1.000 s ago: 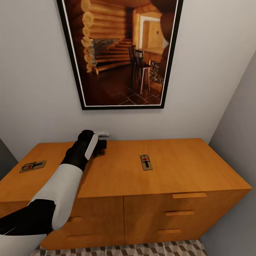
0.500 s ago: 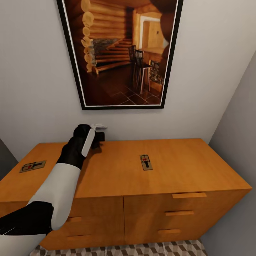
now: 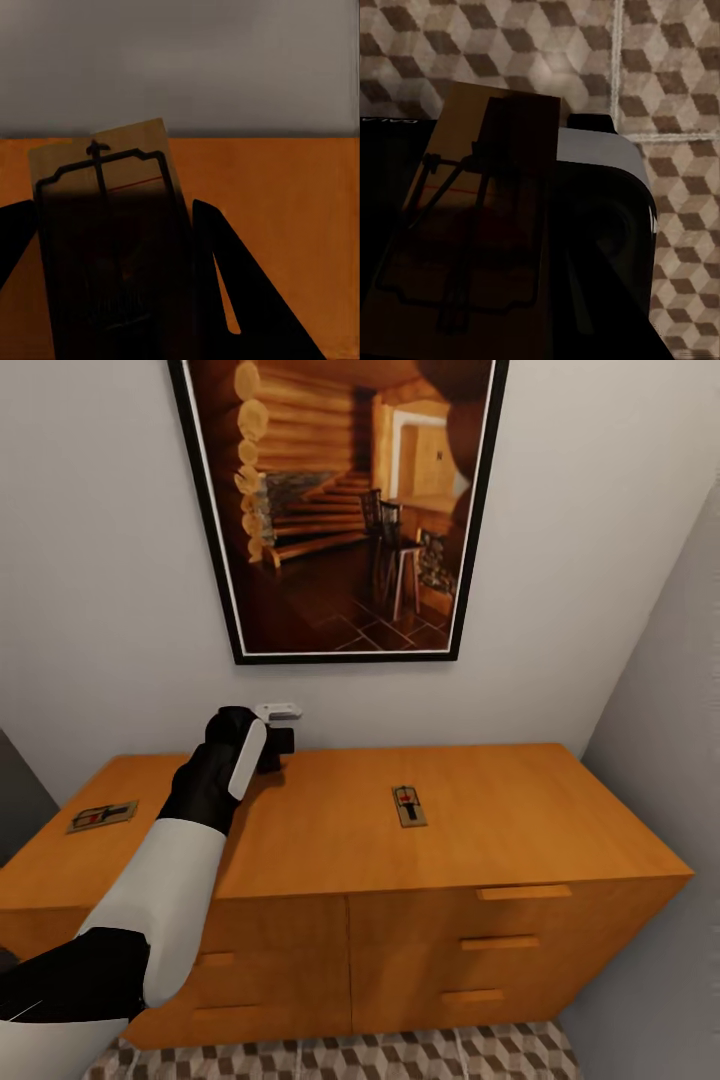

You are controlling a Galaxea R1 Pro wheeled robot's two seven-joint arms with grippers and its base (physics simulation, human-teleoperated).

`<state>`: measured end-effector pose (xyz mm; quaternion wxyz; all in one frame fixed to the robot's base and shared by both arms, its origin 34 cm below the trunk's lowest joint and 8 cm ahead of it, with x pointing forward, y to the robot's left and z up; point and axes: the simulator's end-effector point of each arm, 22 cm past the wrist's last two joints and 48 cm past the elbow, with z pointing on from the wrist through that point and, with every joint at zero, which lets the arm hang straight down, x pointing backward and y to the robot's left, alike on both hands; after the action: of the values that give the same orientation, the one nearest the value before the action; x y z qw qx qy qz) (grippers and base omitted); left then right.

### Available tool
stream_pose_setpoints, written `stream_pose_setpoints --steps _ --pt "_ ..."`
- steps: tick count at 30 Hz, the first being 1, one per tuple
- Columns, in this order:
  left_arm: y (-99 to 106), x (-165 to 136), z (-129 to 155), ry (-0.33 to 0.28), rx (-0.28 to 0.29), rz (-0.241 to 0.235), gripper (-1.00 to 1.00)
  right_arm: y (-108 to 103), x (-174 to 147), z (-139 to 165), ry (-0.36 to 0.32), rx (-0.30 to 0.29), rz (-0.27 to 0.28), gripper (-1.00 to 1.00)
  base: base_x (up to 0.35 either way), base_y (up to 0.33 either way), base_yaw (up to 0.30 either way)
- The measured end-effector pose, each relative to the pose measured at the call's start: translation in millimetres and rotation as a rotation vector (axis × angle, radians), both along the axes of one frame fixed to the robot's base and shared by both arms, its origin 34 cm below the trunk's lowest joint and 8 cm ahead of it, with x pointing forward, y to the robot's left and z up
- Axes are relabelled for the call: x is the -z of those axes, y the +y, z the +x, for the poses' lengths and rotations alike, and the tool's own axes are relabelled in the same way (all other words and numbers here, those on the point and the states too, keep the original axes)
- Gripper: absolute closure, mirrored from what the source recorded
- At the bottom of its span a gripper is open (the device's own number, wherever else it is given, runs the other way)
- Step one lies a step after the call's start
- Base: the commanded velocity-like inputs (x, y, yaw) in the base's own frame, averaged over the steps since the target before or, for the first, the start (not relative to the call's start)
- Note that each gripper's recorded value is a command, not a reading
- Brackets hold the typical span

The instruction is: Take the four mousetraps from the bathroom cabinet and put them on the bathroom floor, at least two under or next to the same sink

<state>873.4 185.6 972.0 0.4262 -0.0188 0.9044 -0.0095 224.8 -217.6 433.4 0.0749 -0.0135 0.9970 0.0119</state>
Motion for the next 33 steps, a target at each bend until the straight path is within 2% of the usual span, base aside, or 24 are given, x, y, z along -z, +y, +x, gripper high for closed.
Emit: stream_pose_setpoints --steps 15,33 --pt "-0.8 2.0 -0.2 0.004 0.002 0.002 1.0 0.0 0.0 0.0 0.0 0.0 0.0 1.0 -0.33 0.0 0.0" --pt "-1.8 16.9 -2.9 0.042 0.005 0.005 1.0 0.0 0.0 -0.1 0.0 0.0 0.0 1.0 -0.335 0.0 0.0"
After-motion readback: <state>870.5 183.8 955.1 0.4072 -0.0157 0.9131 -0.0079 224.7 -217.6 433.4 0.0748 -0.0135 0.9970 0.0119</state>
